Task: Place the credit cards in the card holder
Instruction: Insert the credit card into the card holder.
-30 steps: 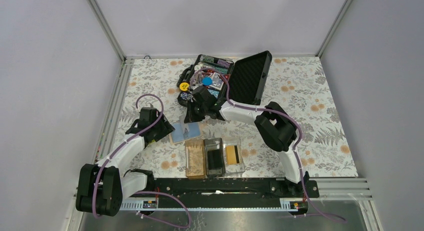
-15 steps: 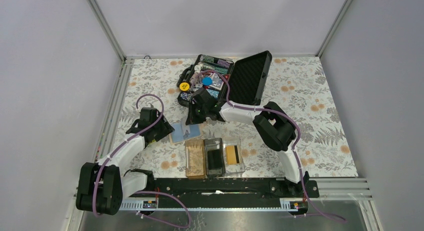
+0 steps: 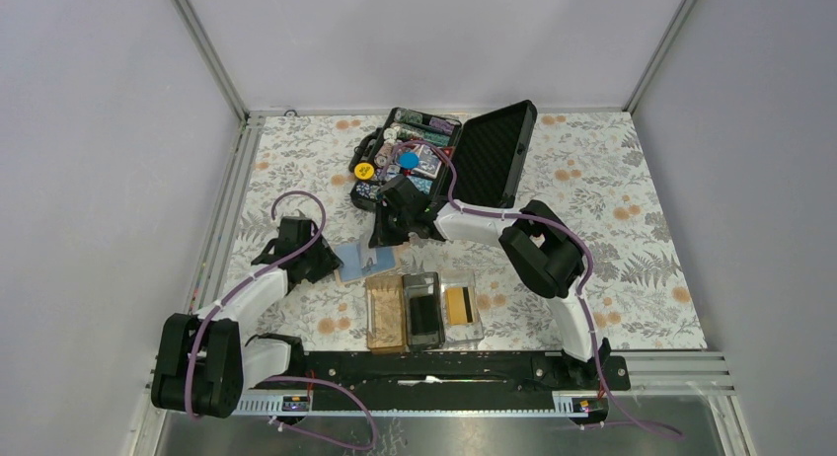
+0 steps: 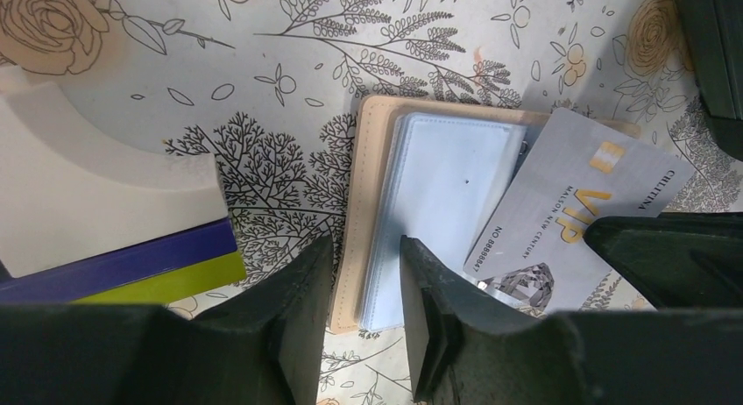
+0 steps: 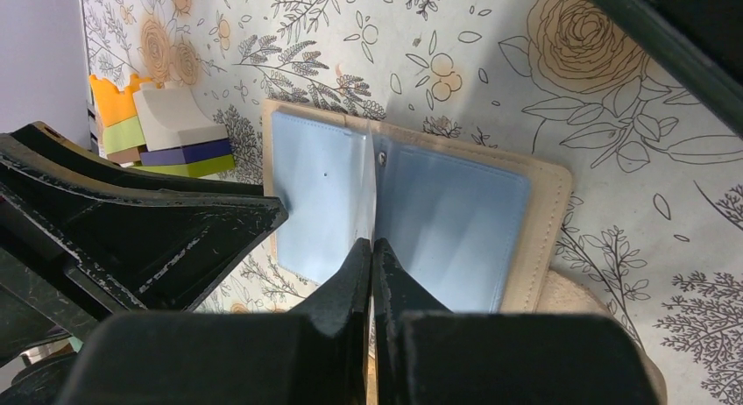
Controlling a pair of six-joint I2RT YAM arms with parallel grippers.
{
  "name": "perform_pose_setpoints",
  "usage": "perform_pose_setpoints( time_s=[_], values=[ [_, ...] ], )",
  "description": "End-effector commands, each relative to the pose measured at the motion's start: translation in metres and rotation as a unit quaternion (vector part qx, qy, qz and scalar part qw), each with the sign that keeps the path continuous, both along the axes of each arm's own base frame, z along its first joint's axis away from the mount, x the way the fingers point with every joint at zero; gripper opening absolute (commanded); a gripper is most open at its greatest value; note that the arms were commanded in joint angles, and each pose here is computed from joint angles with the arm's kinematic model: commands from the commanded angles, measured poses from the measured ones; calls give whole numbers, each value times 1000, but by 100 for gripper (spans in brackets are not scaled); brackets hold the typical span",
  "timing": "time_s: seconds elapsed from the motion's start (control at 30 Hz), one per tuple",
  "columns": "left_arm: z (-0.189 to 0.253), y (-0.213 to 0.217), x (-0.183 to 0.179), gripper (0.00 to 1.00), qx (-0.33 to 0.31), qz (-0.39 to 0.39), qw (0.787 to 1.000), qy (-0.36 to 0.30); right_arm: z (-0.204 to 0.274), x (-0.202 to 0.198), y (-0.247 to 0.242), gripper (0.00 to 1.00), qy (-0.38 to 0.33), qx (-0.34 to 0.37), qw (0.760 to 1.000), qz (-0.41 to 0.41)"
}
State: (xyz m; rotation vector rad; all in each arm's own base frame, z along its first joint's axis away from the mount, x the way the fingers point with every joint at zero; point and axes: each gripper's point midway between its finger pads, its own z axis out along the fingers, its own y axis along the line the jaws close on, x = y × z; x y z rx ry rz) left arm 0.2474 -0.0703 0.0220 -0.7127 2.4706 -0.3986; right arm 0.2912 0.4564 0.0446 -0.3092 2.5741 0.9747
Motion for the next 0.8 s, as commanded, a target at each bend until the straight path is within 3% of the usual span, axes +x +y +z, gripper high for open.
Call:
perform_pose_setpoints(
  time_s=[0.0, 0.77],
  values=[
    [0, -2, 7, 36, -11, 1, 1000, -14, -20, -10, -8, 0, 31, -19, 999, 1],
    [-1, -6, 6, 26, -21, -2, 1000, -15, -30, -27, 10, 0, 90, 7, 996, 4]
  ],
)
